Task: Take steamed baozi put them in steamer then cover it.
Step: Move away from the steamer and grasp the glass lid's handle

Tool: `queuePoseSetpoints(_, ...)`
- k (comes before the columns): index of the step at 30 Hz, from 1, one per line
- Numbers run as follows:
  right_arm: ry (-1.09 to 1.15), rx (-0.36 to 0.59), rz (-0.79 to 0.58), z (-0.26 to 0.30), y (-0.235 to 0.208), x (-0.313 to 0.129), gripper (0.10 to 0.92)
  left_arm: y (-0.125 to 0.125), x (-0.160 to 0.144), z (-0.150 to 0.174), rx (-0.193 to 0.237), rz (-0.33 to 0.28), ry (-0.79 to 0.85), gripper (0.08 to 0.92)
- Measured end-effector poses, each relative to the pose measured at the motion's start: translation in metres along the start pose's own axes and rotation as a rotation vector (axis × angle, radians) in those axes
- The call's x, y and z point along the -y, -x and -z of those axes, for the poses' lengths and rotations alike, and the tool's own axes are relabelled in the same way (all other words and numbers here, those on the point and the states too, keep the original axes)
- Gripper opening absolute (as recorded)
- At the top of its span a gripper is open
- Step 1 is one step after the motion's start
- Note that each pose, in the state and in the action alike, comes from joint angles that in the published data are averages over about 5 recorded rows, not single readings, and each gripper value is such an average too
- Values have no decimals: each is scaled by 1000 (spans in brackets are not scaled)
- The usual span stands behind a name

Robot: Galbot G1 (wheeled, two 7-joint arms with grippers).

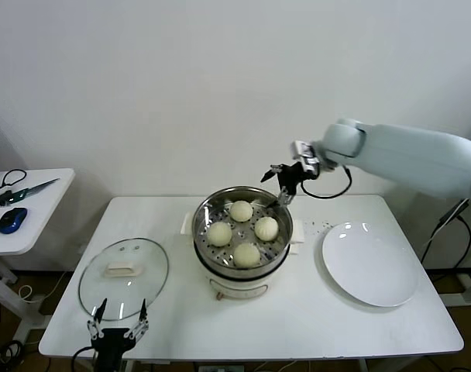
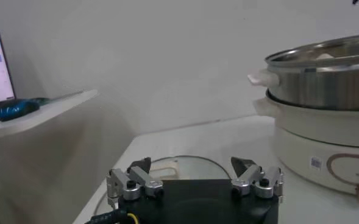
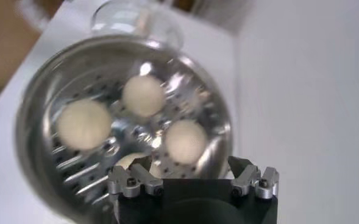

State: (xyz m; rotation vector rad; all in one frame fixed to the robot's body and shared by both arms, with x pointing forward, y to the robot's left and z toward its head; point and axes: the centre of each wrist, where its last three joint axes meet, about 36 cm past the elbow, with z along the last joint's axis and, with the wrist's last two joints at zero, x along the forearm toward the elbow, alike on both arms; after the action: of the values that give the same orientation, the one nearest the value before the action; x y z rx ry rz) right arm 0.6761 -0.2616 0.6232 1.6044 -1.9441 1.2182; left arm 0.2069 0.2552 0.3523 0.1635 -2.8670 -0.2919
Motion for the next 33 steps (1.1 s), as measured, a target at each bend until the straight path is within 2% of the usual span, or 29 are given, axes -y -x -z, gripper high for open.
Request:
queuePoseSetpoints(10,224,301,-352,-76,4,-72,823,-3,-4,4,13,10,49,823)
queuePoseSetpoints(17,404,440,-566,-107,16,-121,823,-4,-7,9,25,23,137,823)
queuePoseSetpoints(25,590,519,-735,-136,22,-182,823,1,-10,19,54,45,393,823)
queuePoseSetpoints(33,736,517,-850,-158,21,-248,823,13,-16,18,42,49,784,823)
